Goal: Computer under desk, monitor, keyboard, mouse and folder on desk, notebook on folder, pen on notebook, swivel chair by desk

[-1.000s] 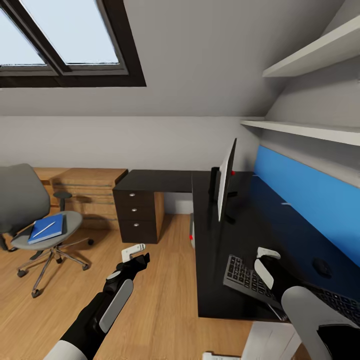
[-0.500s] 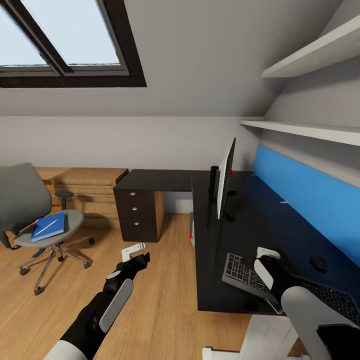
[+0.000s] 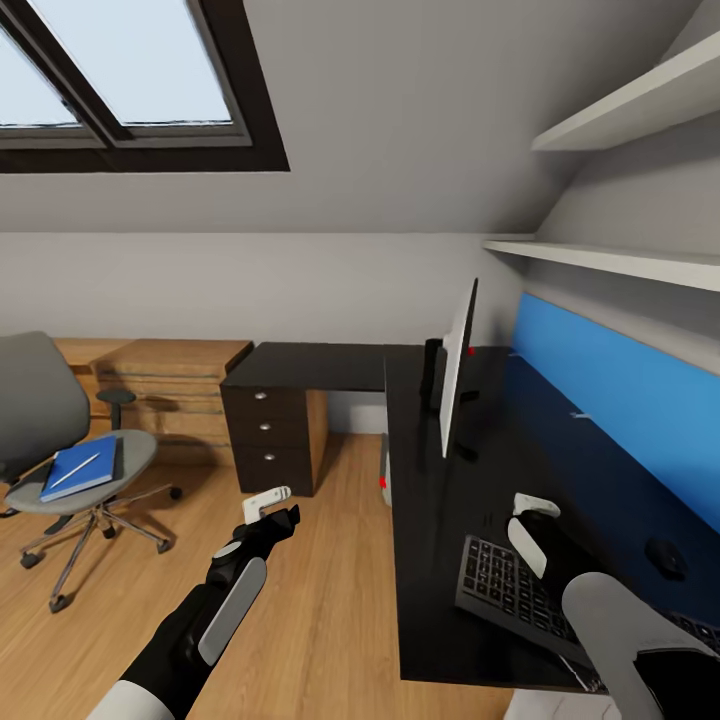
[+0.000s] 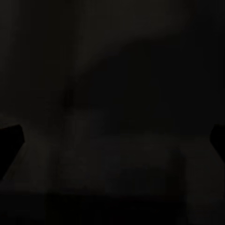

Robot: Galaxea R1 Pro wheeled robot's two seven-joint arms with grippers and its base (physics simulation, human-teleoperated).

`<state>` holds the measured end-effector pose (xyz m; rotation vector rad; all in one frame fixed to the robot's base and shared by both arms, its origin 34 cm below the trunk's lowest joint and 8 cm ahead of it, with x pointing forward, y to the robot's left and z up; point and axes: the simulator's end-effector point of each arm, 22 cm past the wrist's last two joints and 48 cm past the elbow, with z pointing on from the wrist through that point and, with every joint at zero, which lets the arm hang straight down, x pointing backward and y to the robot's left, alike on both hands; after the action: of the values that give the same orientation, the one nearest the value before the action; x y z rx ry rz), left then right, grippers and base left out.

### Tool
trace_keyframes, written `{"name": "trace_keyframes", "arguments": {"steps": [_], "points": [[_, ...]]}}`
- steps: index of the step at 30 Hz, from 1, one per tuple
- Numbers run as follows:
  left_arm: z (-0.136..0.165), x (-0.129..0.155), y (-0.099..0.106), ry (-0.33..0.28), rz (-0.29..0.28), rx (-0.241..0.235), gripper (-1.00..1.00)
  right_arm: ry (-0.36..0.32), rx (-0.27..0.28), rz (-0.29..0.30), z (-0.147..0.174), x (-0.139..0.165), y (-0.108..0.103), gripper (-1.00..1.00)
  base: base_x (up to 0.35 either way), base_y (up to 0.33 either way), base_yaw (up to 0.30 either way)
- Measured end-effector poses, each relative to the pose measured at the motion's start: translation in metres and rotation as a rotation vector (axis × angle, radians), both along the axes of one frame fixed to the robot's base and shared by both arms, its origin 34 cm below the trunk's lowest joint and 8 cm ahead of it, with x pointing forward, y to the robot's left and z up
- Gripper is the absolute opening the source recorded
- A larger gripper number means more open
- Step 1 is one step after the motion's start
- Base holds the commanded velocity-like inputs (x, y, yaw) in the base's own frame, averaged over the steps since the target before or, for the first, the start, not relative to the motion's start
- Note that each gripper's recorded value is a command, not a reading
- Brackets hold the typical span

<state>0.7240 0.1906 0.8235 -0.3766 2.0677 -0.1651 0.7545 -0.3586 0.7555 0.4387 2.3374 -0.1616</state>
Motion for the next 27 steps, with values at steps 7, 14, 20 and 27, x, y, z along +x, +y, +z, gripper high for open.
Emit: {"name": "trace_keyframes", "arguments": {"steps": [7, 14, 20, 27], "points": [[0.001, 0.000, -0.001, -0.002, -0.002, -0.002, 1.00, 0.000, -0.001, 0.001, 0.000, 0.000, 0.000, 1.00, 0.034, 0.000, 0.000], [0.005, 0.003, -0.005, -0.025, -0.005, -0.012, 1.00, 0.000, -0.001, 0.001, -0.007, 0.000, 0.000, 1.00, 0.003, 0.000, 0.000], [-0.004, 0.003, -0.006, -0.028, -0.006, -0.013, 1.00, 0.000, -0.001, 0.001, -0.017, 0.000, 0.000, 1.00, 0.000, 0.000, 0.000], [-0.012, 0.002, -0.006, -0.029, -0.006, -0.014, 1.00, 0.000, -0.001, 0.001, -0.025, -0.001, 0.000, 1.00, 0.000, 0.000, 0.000]]}}
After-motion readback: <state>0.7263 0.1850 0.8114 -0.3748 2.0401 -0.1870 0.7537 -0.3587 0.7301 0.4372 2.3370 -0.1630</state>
